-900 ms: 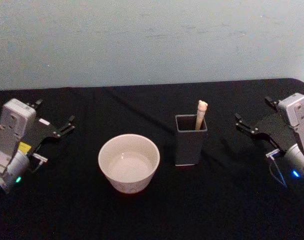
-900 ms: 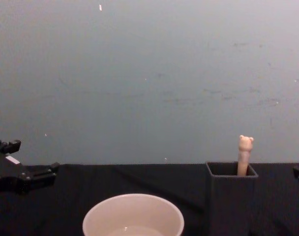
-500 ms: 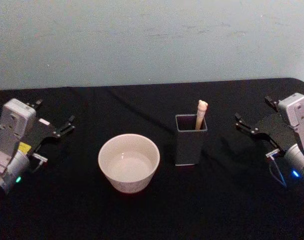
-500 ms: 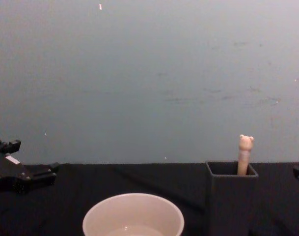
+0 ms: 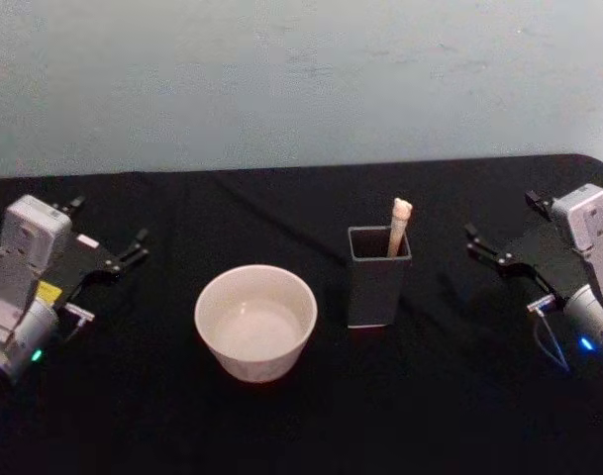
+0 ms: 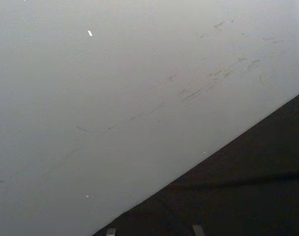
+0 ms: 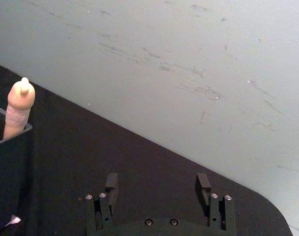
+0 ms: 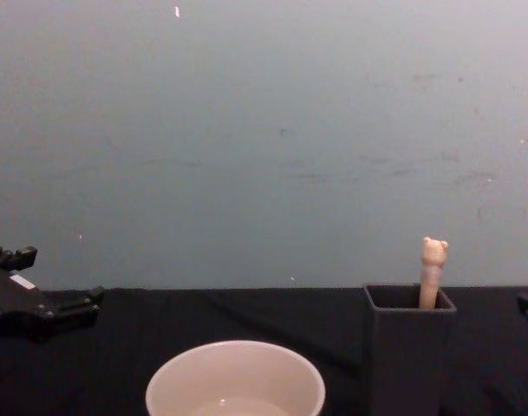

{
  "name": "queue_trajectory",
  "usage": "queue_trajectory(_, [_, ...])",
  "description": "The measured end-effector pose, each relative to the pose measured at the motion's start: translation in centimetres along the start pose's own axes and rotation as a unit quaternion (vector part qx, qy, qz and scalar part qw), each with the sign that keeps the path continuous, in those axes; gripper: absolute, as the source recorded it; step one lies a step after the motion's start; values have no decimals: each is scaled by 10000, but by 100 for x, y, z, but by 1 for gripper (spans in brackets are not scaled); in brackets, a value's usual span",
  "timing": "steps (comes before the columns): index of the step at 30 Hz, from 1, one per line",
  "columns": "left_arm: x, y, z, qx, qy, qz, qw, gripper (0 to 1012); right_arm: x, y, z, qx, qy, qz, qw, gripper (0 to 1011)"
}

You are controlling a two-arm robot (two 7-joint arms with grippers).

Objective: Pick up the stirring spoon with one hand, stir inside the cup, then place it back in its original position.

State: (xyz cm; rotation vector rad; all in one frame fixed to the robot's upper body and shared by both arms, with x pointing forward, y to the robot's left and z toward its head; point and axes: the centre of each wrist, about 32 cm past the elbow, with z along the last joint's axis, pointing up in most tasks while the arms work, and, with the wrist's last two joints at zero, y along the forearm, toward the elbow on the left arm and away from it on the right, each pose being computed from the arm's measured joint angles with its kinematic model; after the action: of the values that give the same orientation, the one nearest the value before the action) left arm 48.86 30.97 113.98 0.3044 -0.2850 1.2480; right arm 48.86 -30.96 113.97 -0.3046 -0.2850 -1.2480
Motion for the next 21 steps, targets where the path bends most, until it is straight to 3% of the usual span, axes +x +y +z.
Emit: queue_trajectory(21, [0,0,0,0,0,0,10000,1001,0,0,0,0,0,0,10000,1002])
